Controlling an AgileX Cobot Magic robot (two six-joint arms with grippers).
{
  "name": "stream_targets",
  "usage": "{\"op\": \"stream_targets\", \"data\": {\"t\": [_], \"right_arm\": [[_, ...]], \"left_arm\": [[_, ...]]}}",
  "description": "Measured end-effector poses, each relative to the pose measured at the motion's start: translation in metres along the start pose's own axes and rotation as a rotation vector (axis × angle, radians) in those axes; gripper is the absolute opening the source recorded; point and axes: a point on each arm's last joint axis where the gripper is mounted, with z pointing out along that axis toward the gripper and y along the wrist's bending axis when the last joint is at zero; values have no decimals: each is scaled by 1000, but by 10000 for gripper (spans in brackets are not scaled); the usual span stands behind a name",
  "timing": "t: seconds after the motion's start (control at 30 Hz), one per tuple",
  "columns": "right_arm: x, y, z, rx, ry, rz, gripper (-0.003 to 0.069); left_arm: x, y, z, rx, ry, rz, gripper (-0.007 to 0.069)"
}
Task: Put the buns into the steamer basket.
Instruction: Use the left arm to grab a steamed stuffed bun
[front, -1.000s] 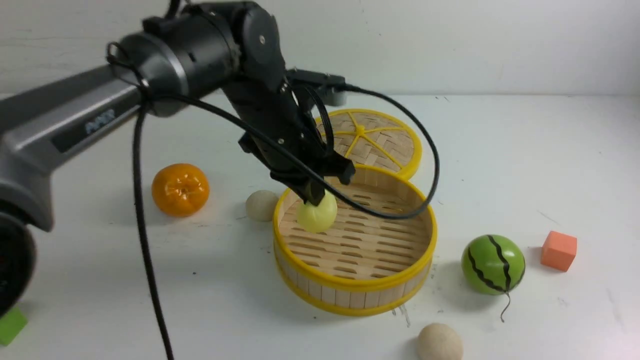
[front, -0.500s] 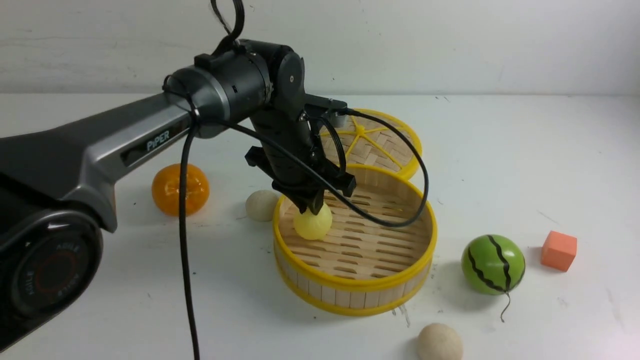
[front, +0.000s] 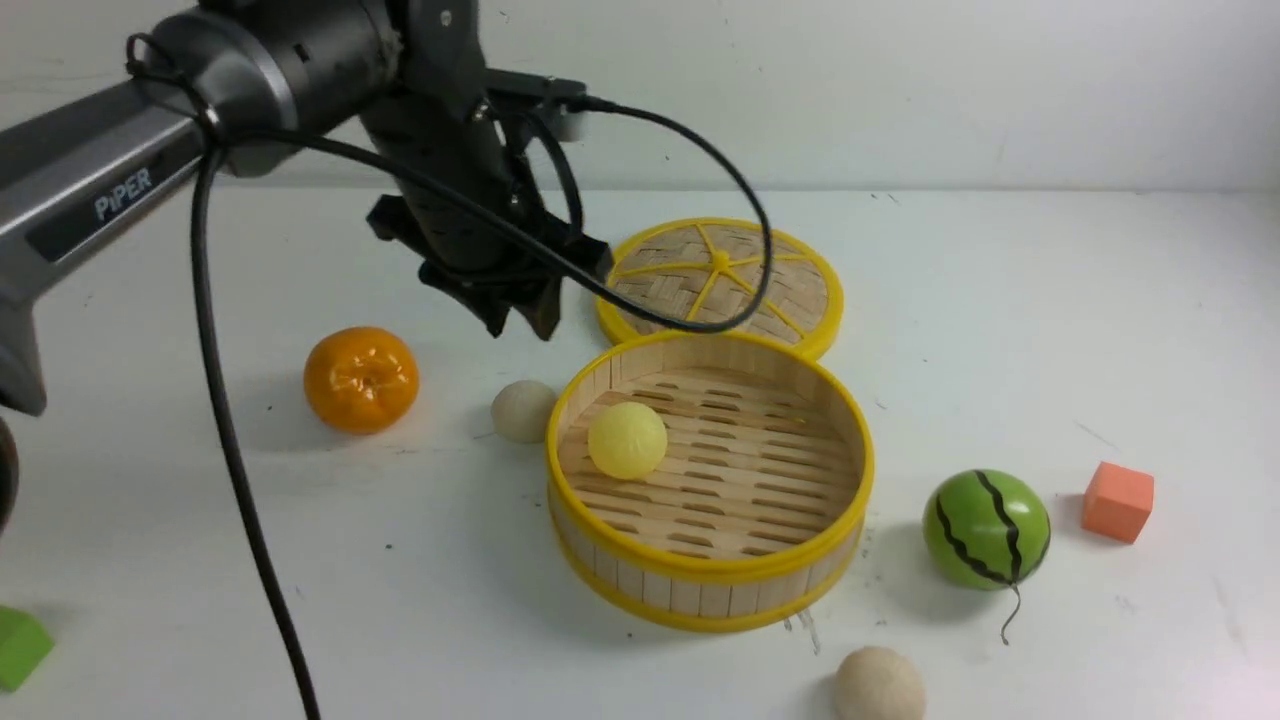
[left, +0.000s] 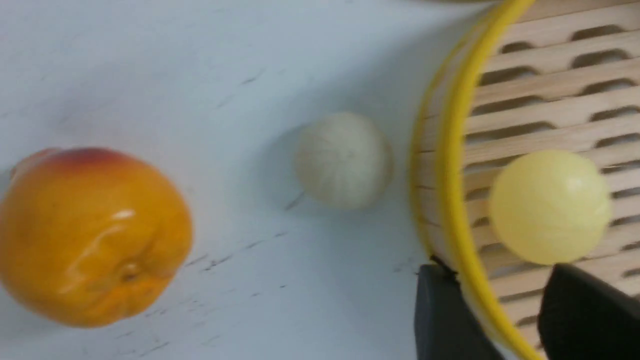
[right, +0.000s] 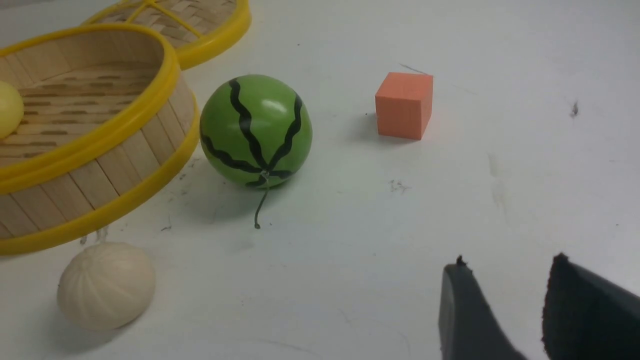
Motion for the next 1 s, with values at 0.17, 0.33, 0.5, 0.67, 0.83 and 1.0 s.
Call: {"op": "stream_targets", "data": {"t": [0.17, 0.33, 0.5, 0.67, 0.83, 1.0], "right_arm": [[0, 0, 0, 0, 0, 0, 239], [0, 0, 0, 0, 0, 0, 239], [0, 0, 0, 0, 0, 0, 239], [0, 0, 0, 0, 0, 0, 239], [0, 0, 0, 0, 0, 0, 239], [0, 0, 0, 0, 0, 0, 239]], "left_arm": [[2, 23, 45, 44, 29, 12, 165], [-2, 22, 63, 63, -13, 34, 210], [-3, 25, 79, 48, -40, 35, 256], [-3, 28, 90, 33, -45, 40, 262], [-3, 28, 95, 32, -47, 39, 262], [0, 29, 104, 33, -27, 36, 237]]}}
